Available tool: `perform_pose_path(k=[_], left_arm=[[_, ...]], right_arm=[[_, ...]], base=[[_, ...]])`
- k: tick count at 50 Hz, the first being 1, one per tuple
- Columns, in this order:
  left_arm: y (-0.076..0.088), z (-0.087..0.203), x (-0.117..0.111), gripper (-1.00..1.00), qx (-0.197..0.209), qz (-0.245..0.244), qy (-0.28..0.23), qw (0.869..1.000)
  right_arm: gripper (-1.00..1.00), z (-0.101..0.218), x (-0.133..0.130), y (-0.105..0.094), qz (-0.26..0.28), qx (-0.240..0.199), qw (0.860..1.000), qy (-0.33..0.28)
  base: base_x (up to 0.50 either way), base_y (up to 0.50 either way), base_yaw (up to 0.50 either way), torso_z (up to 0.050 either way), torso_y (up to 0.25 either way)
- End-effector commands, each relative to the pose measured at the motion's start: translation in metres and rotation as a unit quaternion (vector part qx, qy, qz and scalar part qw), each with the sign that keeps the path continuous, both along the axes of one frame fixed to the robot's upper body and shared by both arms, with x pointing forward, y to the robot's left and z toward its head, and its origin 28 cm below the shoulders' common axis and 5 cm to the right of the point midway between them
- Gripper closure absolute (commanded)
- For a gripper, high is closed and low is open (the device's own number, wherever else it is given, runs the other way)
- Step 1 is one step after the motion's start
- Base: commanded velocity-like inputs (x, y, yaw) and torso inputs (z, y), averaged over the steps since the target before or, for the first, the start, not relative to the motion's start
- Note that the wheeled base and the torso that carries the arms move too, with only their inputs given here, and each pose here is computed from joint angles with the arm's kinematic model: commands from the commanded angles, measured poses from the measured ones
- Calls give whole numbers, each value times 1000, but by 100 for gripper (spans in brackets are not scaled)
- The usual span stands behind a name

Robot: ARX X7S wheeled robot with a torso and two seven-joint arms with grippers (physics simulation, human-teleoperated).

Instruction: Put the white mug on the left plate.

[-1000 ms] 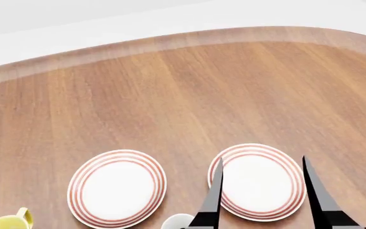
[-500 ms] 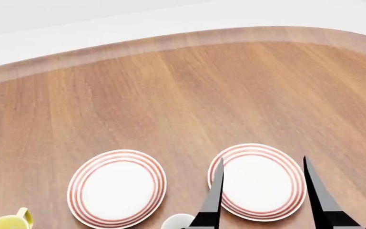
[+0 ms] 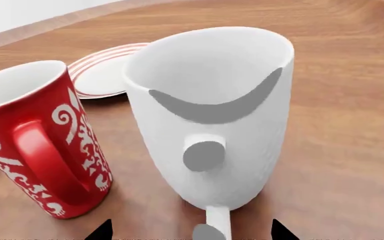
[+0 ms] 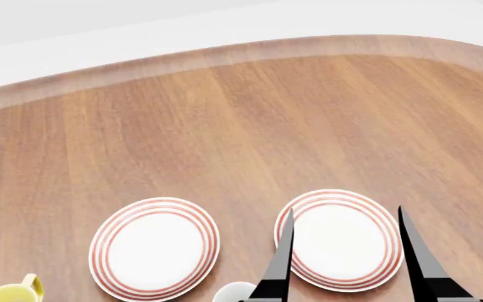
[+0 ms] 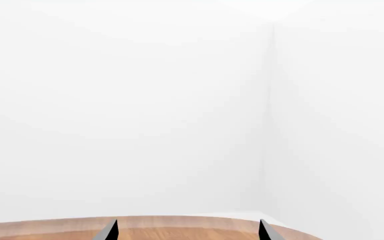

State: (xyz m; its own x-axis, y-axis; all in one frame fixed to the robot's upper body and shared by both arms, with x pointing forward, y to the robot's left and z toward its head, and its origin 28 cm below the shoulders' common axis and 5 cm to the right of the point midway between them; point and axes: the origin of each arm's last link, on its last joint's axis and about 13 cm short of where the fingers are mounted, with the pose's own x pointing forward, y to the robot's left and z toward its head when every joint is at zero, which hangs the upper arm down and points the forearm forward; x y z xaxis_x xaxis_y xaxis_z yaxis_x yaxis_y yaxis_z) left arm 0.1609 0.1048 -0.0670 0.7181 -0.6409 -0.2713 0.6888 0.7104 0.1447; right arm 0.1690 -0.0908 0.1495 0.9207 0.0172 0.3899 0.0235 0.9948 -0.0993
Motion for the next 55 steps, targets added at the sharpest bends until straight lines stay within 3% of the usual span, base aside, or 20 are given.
perform_pose_path(k=[1, 36, 55], left_arm=[[-6, 0, 1, 100, -14, -6, -3, 1000], [-5, 10, 3, 100, -9, -2, -20, 1000], [-8, 45, 3, 100, -45, -7, -46, 998]], right_arm=[[-100, 2, 1, -2, -2, 2, 1000, -9], [-100, 3, 0, -1, 0, 4, 1000, -12], [-100, 5, -1, -1, 0, 3, 1000, -12]], base=[[0, 0, 0, 0, 0], [0, 0, 0, 0, 0], [0, 0, 0, 0, 0]])
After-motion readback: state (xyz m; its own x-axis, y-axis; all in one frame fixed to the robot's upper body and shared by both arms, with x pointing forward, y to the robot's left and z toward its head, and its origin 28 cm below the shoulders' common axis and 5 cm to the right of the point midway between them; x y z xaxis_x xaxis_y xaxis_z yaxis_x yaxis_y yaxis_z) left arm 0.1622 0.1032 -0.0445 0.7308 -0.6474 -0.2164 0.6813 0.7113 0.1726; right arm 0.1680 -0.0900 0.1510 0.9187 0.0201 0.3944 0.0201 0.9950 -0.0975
